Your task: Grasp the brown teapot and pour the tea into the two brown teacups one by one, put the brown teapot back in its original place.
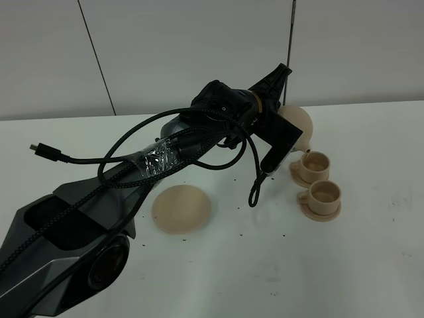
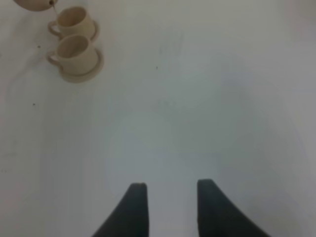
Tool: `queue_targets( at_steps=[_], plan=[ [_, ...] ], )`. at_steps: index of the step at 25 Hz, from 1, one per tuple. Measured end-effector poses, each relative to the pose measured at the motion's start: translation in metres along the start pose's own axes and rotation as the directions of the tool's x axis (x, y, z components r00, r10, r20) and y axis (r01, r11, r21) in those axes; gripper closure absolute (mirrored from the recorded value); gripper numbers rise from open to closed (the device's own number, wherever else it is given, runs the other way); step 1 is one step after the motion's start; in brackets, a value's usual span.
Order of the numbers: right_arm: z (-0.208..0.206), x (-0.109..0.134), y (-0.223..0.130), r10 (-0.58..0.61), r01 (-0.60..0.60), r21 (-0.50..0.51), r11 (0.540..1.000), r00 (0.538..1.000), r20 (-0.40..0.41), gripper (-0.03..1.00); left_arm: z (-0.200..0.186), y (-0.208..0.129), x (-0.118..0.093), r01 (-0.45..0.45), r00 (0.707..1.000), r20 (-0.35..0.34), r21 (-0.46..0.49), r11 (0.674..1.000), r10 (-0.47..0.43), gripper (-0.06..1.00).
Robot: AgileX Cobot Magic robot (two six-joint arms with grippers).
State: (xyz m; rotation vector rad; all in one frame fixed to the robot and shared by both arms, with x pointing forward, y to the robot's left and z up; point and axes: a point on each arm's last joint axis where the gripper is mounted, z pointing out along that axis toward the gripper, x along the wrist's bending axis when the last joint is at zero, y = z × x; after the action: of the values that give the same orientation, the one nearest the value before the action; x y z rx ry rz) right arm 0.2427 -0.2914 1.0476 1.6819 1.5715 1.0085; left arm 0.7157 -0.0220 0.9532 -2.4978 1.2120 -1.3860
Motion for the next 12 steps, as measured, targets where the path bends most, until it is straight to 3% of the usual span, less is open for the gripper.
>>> queue_targets(
  at_steps=[12],
  plan=[
    [0.0,0.0,0.0,0.0,0.0,0.0,1.0,1.0,0.0,0.73,-0.0003,0.0043,0.0032,-0.042,0.999,-0.023,-0.004,0.999,0.042,0.78]
  ],
)
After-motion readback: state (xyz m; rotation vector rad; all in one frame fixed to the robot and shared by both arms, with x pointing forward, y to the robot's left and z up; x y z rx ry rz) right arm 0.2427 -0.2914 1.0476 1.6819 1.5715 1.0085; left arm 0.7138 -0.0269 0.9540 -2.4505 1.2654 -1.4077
